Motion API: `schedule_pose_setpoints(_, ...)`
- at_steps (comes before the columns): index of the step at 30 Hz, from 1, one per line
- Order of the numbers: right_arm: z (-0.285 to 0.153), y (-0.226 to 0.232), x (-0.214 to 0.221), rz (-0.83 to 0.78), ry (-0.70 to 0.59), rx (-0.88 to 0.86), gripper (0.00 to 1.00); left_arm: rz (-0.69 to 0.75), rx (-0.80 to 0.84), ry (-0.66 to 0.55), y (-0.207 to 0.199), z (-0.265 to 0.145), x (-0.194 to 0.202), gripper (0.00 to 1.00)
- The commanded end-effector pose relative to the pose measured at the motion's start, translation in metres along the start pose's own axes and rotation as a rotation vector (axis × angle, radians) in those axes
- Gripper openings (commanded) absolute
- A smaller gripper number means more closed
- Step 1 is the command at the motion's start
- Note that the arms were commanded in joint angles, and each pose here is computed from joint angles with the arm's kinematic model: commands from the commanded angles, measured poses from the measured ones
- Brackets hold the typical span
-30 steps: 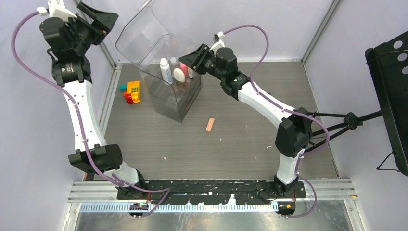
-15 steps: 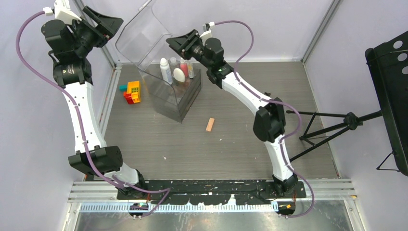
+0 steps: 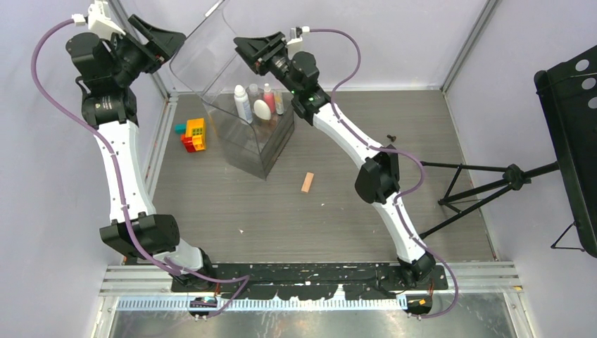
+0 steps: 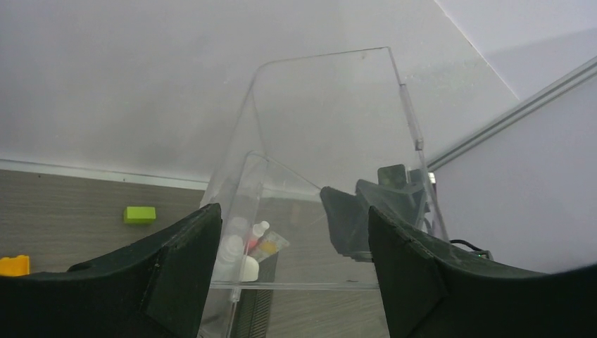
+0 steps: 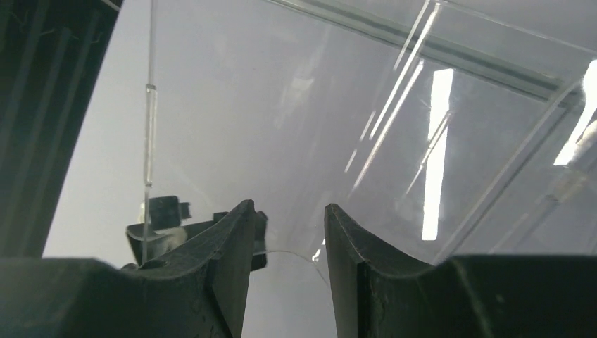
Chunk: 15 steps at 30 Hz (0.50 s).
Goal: Organize the makeup
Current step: Close the storage box at the center of the board.
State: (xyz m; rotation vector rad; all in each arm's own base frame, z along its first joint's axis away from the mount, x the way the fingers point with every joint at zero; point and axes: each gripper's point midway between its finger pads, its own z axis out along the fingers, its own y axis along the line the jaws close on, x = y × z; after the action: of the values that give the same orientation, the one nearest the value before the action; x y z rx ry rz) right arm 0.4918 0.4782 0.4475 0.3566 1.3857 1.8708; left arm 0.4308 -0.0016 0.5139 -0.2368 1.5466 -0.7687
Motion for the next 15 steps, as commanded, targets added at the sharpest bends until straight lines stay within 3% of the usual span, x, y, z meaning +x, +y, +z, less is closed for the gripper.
schedule_pose_setpoints(1,0.006,0.047,-0.006,0.059,-0.054,-0.133,0.46,0.064,0.078,-0.017,-0.028,-0.009,-0.001,0.78)
schedule_pose_setpoints(15,0.001,0.068,-0.004,0.071,-0.077,-0.18,0.45,0.086,0.107,0.022,-0.041,-0.009,0.022,0.78)
